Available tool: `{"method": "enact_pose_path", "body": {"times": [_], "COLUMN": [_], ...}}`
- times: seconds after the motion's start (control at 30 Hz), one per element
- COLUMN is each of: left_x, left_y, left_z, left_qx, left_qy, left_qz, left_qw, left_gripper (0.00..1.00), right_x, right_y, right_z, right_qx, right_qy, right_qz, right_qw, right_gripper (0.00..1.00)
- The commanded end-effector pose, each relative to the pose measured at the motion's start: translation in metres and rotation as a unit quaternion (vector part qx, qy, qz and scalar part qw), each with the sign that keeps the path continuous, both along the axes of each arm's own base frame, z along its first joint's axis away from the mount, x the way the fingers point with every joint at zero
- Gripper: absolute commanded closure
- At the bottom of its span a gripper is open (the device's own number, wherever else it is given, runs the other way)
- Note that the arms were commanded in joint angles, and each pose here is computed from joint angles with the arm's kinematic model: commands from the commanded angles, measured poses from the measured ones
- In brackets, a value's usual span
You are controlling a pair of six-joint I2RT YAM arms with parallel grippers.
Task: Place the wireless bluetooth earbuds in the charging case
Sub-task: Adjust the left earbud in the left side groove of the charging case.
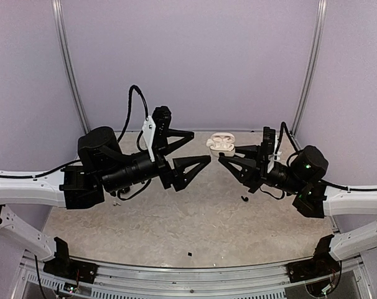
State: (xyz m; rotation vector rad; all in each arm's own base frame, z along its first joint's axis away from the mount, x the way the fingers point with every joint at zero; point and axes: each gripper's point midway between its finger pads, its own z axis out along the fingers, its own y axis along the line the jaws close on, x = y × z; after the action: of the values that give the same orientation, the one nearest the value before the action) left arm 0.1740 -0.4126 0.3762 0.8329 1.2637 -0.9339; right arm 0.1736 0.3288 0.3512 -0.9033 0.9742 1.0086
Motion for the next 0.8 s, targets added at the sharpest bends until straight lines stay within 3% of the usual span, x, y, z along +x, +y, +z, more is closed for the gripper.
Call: {"method": "enact_pose_path", "body": {"times": [0.0, 0.07, 0.33, 0.77], "left_x": [-0.021, -0.024, -0.014, -0.017], "left_y": [0.015, 0.023, 0.044, 0.036], "left_z": [0.001, -0.003, -0.003, 0.003], "left_qx": [0.037, 0.055, 0.101, 0.084], "left_qy": [-0.047, -0.065, -0.096, -0.089], "left_qz": [-0.033, -0.032, -0.004, -0.022], "left_qw": [0.998, 0.996, 0.99, 0.992], "left_gripper": [0.07, 0.01, 0.01, 0.01], "right_x": [-0.011, -0.017, -0.045, -0.056], "right_y": [-0.003, -0.002, 0.005, 0.01], "right_z": [0.006, 0.005, 0.004, 0.003], "right_qx": [-0.003, -0.01, -0.04, -0.048], "right_qy": [-0.014, -0.018, -0.023, -0.01], "right_qz": [0.023, 0.038, 0.133, 0.183], "right_qw": [1.0, 0.999, 0.99, 0.982], "right_gripper": [1.0, 1.0, 1.0, 1.0]}}
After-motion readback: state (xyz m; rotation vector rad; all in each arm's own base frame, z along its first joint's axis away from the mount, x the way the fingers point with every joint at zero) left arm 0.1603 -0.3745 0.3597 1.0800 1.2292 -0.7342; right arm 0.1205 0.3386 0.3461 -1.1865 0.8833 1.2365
